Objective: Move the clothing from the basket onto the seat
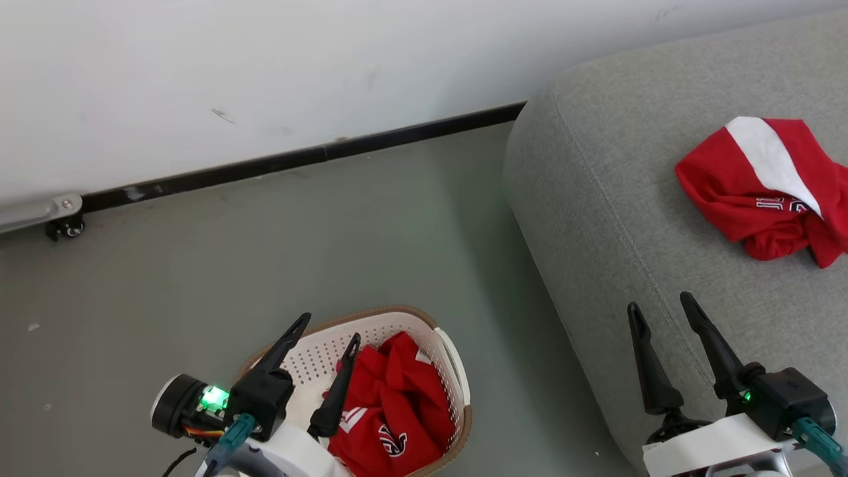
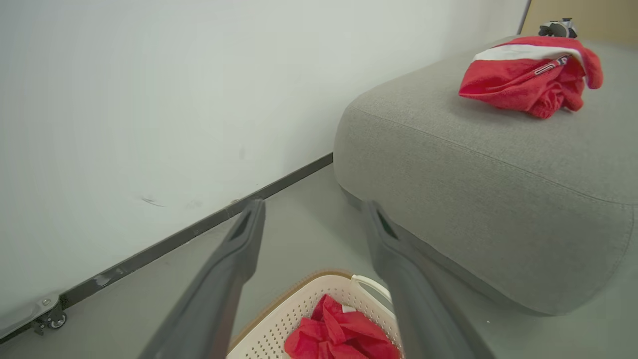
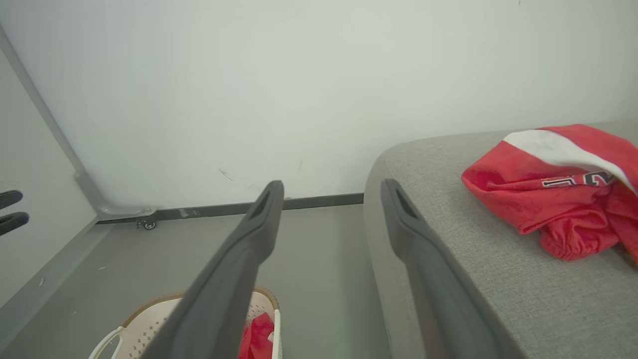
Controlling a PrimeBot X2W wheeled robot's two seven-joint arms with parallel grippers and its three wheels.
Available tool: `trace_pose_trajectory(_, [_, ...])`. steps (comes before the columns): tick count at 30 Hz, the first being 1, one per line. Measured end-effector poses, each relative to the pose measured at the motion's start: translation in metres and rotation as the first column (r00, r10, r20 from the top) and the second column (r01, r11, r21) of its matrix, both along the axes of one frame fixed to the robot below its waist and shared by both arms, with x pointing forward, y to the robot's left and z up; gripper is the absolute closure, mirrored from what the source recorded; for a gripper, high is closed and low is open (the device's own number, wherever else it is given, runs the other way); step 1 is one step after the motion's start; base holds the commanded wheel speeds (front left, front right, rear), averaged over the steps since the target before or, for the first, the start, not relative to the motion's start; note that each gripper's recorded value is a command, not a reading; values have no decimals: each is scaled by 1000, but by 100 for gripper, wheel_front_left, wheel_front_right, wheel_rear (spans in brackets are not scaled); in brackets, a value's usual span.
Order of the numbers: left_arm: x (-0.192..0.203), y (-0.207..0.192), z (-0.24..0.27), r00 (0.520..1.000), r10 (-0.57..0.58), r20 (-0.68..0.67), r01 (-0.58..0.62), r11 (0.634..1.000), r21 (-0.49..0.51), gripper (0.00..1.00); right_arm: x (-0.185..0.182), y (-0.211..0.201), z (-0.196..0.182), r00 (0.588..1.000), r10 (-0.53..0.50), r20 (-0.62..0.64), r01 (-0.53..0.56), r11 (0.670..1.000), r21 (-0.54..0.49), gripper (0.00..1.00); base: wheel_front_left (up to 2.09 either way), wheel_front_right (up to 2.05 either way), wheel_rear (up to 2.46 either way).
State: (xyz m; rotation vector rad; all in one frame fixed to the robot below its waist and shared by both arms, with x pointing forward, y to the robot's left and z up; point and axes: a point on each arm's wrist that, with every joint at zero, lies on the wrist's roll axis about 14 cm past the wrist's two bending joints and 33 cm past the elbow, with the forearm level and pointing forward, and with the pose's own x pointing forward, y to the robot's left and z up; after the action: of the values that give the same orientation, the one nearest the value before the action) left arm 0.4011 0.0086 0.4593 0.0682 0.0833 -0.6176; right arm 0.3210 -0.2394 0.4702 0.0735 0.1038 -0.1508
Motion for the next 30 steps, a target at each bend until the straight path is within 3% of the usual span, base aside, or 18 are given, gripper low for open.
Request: trace_pose_trajectory(30, [24,-38,-112,954,-167,-250,203,972,123,0,38,-14,-21,998,-32,-45,31,999,-18,0,0,0,0])
